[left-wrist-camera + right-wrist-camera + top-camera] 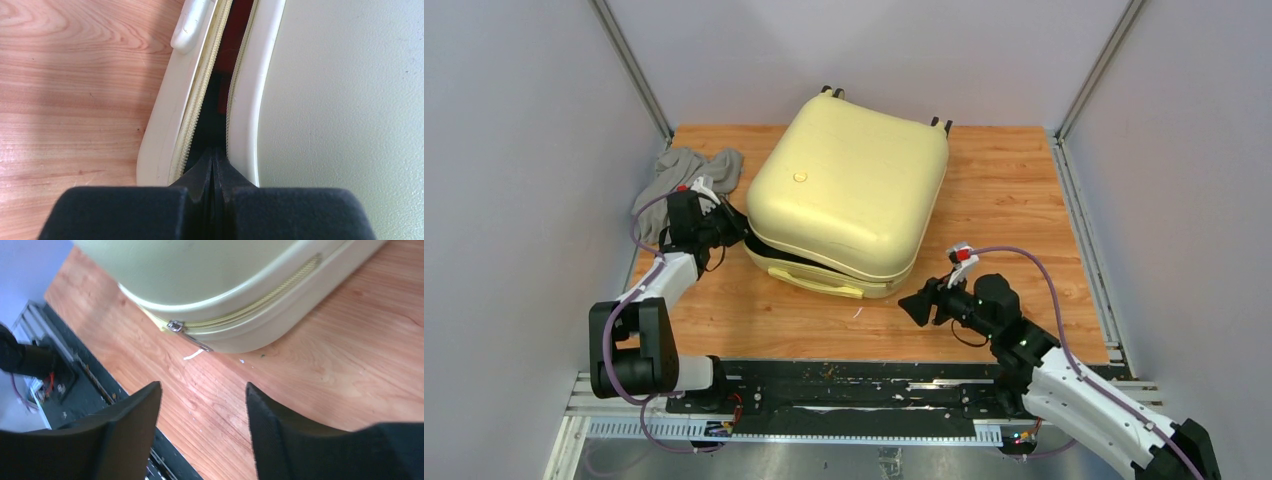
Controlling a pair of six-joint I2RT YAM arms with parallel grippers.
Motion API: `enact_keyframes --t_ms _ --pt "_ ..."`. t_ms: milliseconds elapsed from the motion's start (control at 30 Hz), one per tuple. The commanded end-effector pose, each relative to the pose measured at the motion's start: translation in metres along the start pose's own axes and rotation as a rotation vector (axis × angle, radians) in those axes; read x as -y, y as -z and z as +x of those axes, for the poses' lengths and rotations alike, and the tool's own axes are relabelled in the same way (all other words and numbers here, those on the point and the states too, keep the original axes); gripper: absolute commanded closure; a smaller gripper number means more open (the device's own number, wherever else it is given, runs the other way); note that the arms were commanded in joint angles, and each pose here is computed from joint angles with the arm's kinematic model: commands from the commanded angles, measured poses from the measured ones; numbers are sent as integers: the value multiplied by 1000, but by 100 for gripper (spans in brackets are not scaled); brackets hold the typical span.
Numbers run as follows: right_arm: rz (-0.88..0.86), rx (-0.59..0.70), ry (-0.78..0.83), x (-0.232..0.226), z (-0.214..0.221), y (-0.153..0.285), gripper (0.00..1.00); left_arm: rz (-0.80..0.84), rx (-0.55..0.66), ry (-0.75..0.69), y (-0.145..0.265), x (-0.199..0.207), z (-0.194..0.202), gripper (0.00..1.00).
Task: Pack the luggage
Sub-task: Zip the luggage at the center of the board.
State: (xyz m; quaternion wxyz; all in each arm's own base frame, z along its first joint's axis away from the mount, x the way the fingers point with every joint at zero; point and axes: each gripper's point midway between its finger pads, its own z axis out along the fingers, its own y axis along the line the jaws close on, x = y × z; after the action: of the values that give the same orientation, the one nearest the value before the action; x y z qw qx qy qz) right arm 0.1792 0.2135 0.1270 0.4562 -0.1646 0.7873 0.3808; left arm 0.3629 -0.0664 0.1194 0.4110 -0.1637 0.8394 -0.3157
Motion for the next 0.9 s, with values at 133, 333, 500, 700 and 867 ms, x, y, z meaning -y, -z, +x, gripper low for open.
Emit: enact_keyframes --t_ms 133,333,500,700,867 --pt "459 236 -149 72 -47 25 23 28 -143 26 7 6 39 100" --pt "766 174 -311 136 -73 26 40 24 -129 -2 9 6 36 100" --pt "699 167 -327 171 -112 -25 46 28 -155 -45 13 5 43 100" --pt "352 30 -272 142 -163 -127 57 87 -204 -109 18 18 60 100" --pt "275 -35 -181 127 -185 -154 56 150 -228 -163 26 34 64 100"
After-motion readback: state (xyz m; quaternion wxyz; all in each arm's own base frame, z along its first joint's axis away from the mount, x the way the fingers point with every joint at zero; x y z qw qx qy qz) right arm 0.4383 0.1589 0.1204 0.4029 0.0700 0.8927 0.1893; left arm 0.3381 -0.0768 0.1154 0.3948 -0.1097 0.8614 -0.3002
